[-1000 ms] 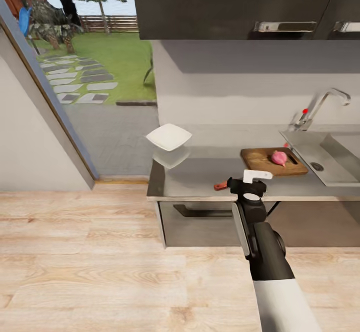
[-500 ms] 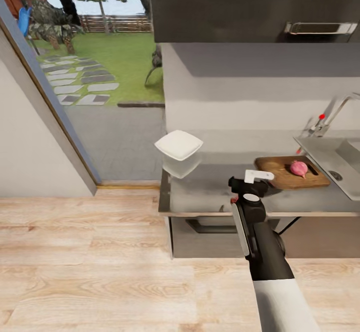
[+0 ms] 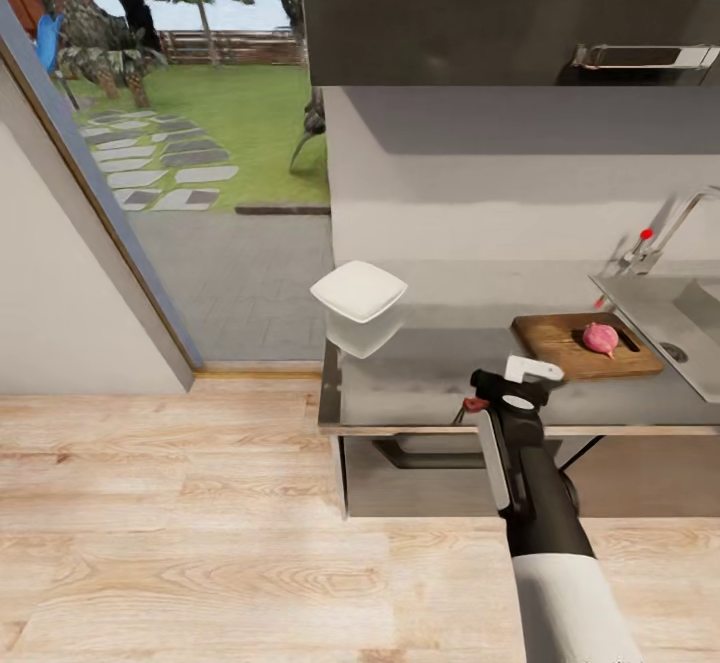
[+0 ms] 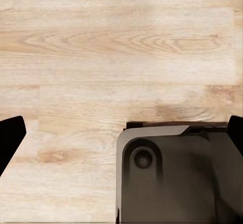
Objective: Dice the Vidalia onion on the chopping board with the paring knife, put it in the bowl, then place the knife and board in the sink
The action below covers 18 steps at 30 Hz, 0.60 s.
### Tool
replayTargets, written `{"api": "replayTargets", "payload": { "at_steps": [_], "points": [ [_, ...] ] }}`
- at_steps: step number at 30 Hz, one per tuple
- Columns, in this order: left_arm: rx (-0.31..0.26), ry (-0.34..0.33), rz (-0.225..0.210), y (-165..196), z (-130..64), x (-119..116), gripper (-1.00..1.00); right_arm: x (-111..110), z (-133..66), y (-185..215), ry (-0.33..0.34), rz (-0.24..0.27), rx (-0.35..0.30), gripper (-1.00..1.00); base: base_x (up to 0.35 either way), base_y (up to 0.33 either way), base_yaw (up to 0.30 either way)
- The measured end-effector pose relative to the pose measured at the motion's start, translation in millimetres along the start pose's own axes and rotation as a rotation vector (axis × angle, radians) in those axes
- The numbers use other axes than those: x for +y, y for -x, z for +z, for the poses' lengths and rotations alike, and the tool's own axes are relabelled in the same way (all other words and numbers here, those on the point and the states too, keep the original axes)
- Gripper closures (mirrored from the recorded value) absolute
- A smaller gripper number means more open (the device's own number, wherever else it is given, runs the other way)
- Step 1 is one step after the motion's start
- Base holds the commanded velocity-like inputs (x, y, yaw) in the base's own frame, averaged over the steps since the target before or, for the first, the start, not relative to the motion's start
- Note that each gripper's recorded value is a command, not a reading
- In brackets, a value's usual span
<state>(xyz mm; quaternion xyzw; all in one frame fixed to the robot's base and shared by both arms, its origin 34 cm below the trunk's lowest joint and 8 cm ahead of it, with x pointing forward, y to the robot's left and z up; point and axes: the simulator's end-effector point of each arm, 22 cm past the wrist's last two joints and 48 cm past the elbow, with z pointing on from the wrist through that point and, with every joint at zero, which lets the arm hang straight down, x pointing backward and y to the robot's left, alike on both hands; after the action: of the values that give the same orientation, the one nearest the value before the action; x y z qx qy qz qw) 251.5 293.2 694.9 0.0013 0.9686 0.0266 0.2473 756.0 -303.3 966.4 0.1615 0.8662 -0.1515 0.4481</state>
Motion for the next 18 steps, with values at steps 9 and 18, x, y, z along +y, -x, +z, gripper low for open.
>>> {"api": "replayTargets", "payload": {
  "at_steps": [9,18],
  "points": [
    [0.003,-0.002,-0.005,-1,-0.2,-3,-1.00,-5,8.2,-14,-0.040,0.005,0.002,-1.00,-0.024,0.005,0.000],
    [0.003,-0.002,-0.005,-2,-0.2,-3,-1.00,-6,8.5,-15,-0.045,0.006,0.004,-1.00,0.030,0.024,0.000]
  ]
}}
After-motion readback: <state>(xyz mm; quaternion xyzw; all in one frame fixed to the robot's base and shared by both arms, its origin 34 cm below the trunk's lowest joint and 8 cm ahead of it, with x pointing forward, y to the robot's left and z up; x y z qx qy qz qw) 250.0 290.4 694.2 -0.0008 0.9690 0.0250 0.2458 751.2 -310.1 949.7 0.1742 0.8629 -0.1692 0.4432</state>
